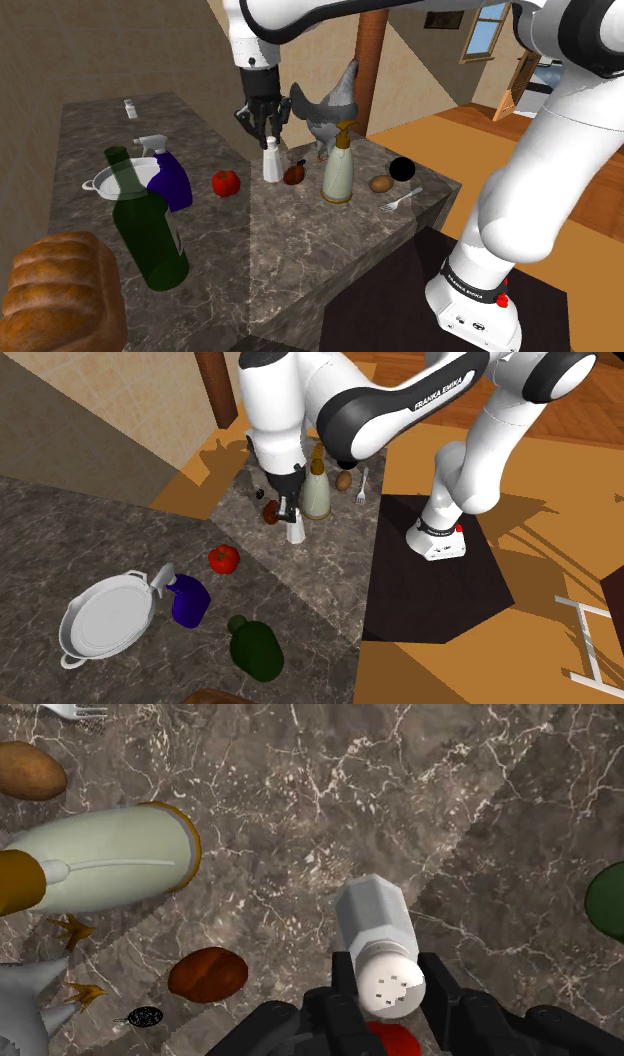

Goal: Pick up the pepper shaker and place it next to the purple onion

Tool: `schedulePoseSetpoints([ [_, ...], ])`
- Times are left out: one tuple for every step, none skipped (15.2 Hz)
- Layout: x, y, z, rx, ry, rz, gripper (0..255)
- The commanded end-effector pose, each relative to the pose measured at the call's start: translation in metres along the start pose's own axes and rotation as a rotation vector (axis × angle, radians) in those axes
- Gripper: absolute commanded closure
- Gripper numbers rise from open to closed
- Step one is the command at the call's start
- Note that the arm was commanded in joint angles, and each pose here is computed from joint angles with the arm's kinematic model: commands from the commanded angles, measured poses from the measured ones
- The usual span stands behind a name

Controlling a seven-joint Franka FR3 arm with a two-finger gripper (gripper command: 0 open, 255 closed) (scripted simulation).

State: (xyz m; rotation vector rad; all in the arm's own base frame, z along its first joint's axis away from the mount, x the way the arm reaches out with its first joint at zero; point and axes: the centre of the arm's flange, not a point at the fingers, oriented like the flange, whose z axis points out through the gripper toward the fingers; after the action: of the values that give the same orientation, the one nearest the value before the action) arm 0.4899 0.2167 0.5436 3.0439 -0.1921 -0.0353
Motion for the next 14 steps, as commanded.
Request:
schedulePoseSetpoints([
  [-0.001,0.028,0.001,0.000,0.000,-0.001,255],
  [-0.002,0.041,0.002,0.000,0.000,-0.001,255],
  [-0.003,0.054,0.003,0.000,0.000,-0.001,255],
  [-0.004,0.067,0.004,0.000,0.000,-0.001,255],
  [-0.005,0.080,0.005,0.000,0.000,-0.001,255],
  [-0.006,0.093,0.006,0.000,0.000,-0.001,255],
  [-0.006,0.106,0.008,0.000,0.000,-0.001,255],
  [-0.007,0.119,0.009,0.000,0.000,-0.001,255],
  [-0.008,0.133,0.010,0.000,0.000,-0.001,255],
  [-0.009,0.146,0.011,0.000,0.000,-0.001,255],
  [-0.010,0.159,0.012,0.000,0.000,-0.001,255],
  [-0.011,0.172,0.014,0.000,0.000,-0.001,255],
  [-0.011,0.185,0.015,0.000,0.000,-0.001,255],
  [-0.012,0.198,0.016,0.000,0.000,-0.001,255],
])
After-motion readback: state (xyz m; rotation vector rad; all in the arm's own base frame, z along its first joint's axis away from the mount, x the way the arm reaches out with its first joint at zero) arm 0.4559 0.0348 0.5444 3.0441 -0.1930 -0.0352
